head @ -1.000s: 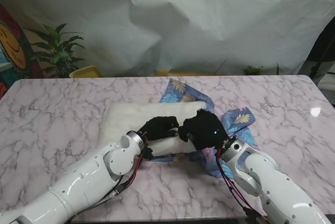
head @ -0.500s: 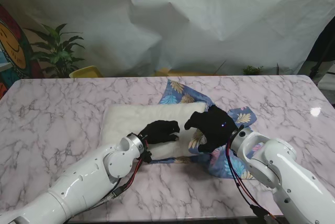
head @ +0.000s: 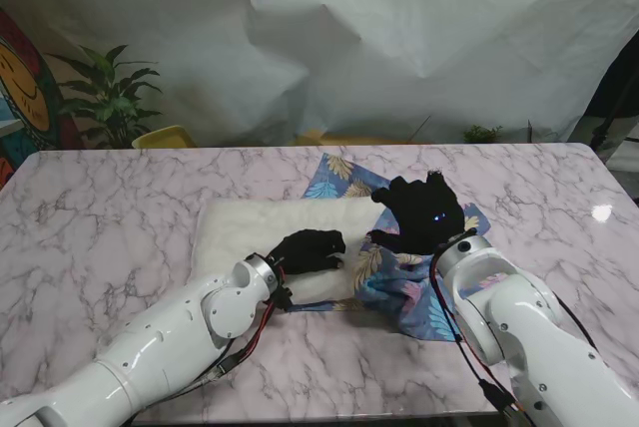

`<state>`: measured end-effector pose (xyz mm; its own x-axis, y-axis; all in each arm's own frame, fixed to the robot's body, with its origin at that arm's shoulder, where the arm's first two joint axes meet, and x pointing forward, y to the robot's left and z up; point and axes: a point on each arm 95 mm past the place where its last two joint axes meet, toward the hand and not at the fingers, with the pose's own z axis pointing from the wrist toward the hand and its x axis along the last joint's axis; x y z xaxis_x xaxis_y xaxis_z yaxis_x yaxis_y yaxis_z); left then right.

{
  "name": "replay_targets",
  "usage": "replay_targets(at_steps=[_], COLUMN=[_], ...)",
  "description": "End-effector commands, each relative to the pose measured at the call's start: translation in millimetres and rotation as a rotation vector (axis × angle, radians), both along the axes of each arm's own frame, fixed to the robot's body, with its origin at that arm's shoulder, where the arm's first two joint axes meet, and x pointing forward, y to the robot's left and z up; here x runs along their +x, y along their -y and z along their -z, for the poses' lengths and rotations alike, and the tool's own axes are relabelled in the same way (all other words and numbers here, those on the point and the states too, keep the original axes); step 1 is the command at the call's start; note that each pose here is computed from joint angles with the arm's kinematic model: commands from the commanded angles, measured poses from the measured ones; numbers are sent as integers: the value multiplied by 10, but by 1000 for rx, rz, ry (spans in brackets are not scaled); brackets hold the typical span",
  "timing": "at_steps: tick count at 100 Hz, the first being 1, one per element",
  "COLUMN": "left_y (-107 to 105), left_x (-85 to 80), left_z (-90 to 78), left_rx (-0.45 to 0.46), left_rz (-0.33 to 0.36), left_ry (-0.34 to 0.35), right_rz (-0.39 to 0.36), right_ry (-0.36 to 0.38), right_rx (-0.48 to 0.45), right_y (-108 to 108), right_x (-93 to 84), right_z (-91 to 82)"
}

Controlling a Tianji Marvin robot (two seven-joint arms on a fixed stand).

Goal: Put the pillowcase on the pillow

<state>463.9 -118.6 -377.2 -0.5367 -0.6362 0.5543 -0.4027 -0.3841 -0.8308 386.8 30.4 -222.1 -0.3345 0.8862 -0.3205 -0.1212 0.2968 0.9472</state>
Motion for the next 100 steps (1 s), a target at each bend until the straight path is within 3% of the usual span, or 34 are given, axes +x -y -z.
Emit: replay_targets(at_steps=[1,23,34,45,57,70,100], left_y=[30,14,-2,-14,-18,-18,-18], left_x=[-45,-55,-64,-85,-109,-130,-168], left_z=[73,77,76,79,88,96,120], left_rx=[12,15,17,16,15,8,-3], left_rz=[17,25,28,31,38,42,60], left_ry=[-26,-19,-17,-16,-14,-11,-11], right_rz=[22,102,182,281,382,443,475], right_ry=[-25,-130,-183,-178,-176,-210,-319], right_rx=[-19,-4,-53,-88,-93,-69,68], right_y=[1,-14,19,70,124,148,189], right_x=[148,635,808,963,1070,1144,1323], right_z=[102,406,524,623,699,768,905])
